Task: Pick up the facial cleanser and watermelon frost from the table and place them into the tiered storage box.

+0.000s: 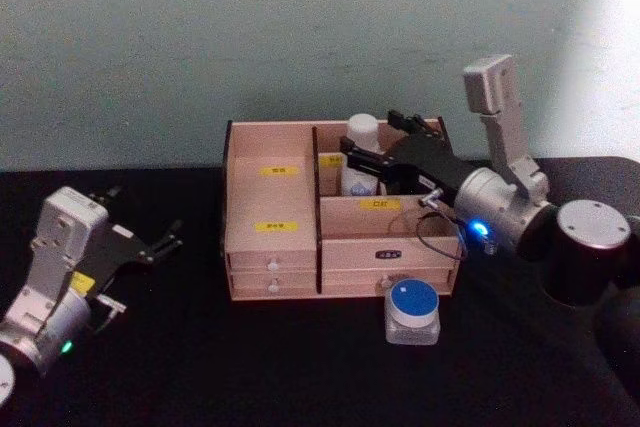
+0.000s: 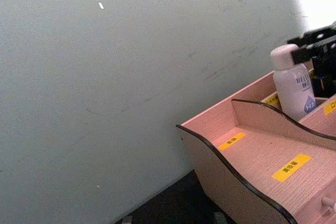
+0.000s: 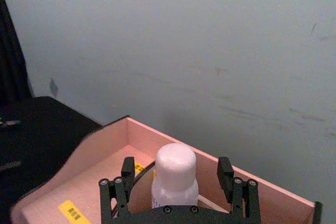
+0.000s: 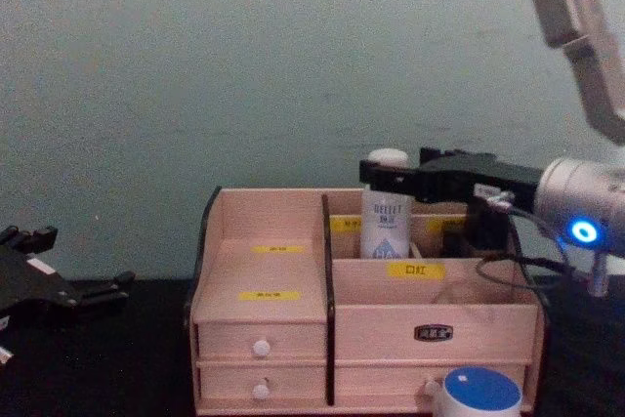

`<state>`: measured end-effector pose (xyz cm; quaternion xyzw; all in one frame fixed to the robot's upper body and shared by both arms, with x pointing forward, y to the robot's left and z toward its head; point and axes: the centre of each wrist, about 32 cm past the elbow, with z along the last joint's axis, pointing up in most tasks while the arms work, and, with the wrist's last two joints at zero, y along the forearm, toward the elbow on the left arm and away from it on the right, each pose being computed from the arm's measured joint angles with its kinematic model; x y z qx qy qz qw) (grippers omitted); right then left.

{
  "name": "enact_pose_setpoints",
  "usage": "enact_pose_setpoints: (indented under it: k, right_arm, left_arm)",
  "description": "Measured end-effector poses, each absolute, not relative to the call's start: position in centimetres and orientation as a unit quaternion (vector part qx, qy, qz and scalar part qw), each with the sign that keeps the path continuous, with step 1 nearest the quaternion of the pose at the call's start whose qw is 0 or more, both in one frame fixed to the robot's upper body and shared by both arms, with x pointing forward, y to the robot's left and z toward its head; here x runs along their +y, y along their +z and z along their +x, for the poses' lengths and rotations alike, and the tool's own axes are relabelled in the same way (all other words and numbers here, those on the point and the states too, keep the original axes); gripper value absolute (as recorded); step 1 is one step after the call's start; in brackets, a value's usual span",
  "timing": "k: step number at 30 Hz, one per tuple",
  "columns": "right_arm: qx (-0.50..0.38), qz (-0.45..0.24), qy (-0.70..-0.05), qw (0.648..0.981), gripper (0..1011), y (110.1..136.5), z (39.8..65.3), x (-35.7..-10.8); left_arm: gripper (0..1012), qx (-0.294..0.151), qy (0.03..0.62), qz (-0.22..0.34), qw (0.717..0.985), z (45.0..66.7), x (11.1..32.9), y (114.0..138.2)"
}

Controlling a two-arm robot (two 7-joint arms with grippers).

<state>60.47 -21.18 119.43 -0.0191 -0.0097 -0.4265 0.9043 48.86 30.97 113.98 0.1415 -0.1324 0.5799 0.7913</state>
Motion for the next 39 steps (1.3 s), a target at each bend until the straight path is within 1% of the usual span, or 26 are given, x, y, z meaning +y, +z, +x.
enact_pose_setpoints:
  k: [6,10,11,15,16,24,32,39]
  right_arm:
    - [-0.009,-0.011,-0.410,0.912,1000,119.9,58.5,-22.5]
    - [-0.006,-0.015,-0.394,0.919,1000,119.8,56.3,-24.0]
    - [-0.004,-0.019,-0.390,0.921,1000,119.6,55.6,-24.6]
    - [-0.001,-0.028,-0.382,0.924,1000,119.3,54.0,-25.6]
    - [0.000,-0.033,-0.377,0.925,1000,119.2,53.2,-26.1]
    - [0.006,-0.065,-0.351,0.934,1000,118.4,50.1,-27.9]
    - [0.028,-0.101,-0.341,0.934,1000,117.4,48.4,-28.8]
    - [0.055,-0.135,-0.346,0.927,1000,116.7,47.7,-29.0]
  left_arm:
    - [1001,-0.132,0.580,0.142,0.791,48.9,31.0,114.0]
    - [1001,-0.132,0.580,0.142,0.791,48.9,31.0,114.0]
    - [1001,-0.132,0.580,0.141,0.791,48.9,31.0,114.0]
    - [1001,-0.132,0.580,0.141,0.791,48.9,31.0,114.0]
    - [1001,-0.132,0.580,0.141,0.791,48.9,31.0,114.0]
    - [1001,-0.132,0.580,0.141,0.791,48.9,31.0,114.0]
    - [1001,-0.132,0.580,0.141,0.791,48.9,31.0,114.0]
    - [1001,-0.132,0.580,0.142,0.791,48.9,31.0,114.0]
